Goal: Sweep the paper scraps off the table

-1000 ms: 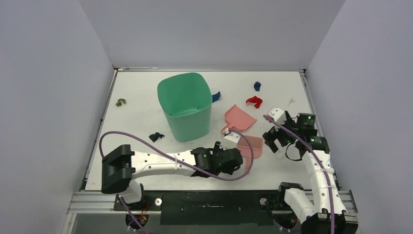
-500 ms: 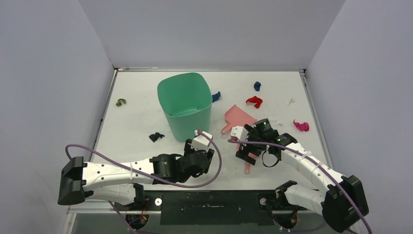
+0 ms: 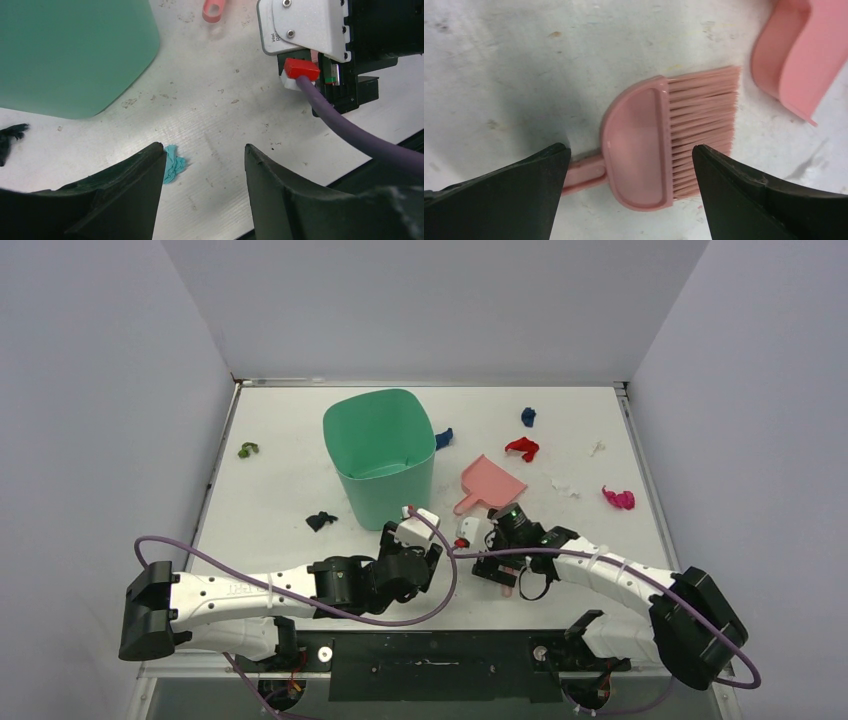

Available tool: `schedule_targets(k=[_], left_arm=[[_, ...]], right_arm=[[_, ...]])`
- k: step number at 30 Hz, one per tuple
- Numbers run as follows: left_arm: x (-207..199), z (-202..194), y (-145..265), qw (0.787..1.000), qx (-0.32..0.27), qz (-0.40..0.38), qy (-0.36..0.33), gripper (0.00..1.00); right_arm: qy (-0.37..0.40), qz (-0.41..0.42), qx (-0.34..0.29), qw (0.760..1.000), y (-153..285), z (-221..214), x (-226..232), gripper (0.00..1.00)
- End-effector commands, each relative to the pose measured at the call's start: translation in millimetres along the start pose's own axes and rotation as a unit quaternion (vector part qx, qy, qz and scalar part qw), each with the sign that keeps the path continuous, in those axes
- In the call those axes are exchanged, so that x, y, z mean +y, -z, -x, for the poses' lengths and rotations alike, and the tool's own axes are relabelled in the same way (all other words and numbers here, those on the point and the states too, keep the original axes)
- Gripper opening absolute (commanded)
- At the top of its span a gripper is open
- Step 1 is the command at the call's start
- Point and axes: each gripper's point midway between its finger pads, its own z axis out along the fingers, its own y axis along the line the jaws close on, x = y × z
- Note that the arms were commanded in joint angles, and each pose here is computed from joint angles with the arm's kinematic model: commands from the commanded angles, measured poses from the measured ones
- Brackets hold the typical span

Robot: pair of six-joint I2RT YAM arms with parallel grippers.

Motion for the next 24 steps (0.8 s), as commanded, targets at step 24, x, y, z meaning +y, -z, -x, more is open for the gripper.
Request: schedule_targets(k=[24], left_arm=[[-9.4, 24.5, 4.2, 0.999, -0.038, -0.021, 0.017, 0.59]], right_arm=[[-0.089, 0.078, 0.009, 0.993, 44.7, -94.8, -36.3, 0.97]])
